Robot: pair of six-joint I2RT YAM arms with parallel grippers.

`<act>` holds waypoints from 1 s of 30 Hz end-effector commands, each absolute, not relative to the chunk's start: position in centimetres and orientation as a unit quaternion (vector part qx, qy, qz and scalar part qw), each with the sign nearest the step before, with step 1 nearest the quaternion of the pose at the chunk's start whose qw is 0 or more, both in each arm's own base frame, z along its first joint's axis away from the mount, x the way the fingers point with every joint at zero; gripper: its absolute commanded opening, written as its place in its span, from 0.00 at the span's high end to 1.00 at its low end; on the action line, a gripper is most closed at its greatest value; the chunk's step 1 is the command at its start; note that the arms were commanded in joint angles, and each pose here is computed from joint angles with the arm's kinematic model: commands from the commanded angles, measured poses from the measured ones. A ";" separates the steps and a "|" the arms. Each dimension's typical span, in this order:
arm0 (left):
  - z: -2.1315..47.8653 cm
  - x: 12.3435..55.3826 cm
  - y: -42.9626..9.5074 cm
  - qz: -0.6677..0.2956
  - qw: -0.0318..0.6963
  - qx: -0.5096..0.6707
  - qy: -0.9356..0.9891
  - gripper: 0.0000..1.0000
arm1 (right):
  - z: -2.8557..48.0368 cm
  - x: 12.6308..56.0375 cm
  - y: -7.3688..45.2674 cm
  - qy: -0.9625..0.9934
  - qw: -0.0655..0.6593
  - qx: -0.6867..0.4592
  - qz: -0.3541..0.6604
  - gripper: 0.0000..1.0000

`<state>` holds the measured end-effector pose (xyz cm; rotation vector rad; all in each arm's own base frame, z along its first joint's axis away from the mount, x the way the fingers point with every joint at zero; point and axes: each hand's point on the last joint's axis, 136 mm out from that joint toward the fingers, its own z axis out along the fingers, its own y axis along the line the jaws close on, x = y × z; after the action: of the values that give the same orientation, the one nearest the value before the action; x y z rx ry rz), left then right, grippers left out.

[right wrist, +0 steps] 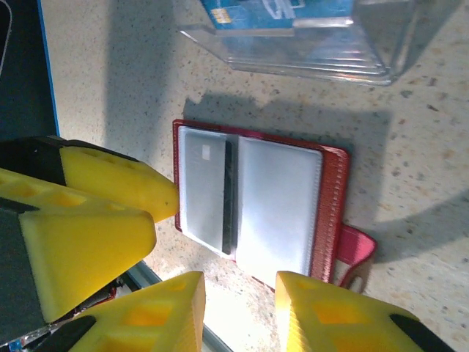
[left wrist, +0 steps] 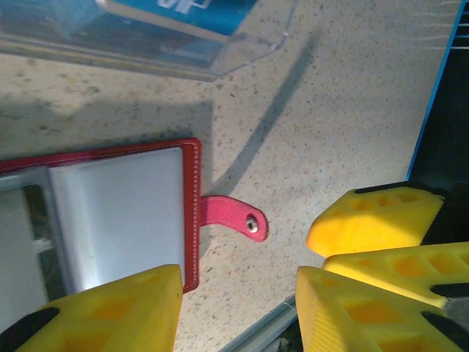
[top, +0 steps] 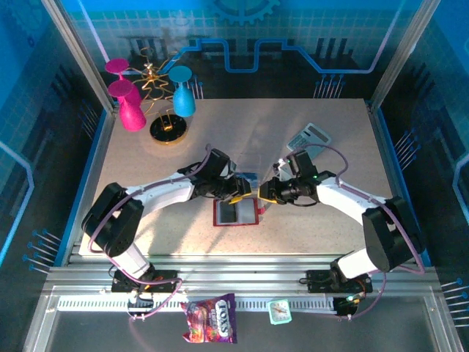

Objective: Take the credit cards out of the card holder

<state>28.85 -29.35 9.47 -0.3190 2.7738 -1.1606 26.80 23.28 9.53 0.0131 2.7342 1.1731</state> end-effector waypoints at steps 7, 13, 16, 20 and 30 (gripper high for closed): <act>8.2 27.6 -25.7 -0.365 0.057 -0.127 0.921 0.54 | 8.3 26.2 26.7 0.917 0.046 -0.016 0.396 0.68; 7.2 26.8 -24.6 -0.359 0.055 -0.139 0.921 0.54 | 7.7 26.2 28.9 0.915 0.033 -0.029 0.401 0.68; 6.7 26.3 -24.1 -0.354 0.052 -0.145 0.922 0.54 | 7.1 25.9 29.6 0.916 0.023 -0.032 0.400 0.68; 5.8 25.7 -23.5 -0.345 0.049 -0.150 0.925 0.55 | 6.4 25.5 30.4 0.916 0.013 -0.036 0.399 0.68; 4.2 25.0 -22.8 -0.337 0.037 -0.160 0.927 0.64 | 5.2 25.1 31.5 0.916 -0.002 -0.039 0.398 0.70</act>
<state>24.84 -23.13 4.13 -0.5093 2.8656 -1.0334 24.86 30.27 4.56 -0.0987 2.9008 1.2086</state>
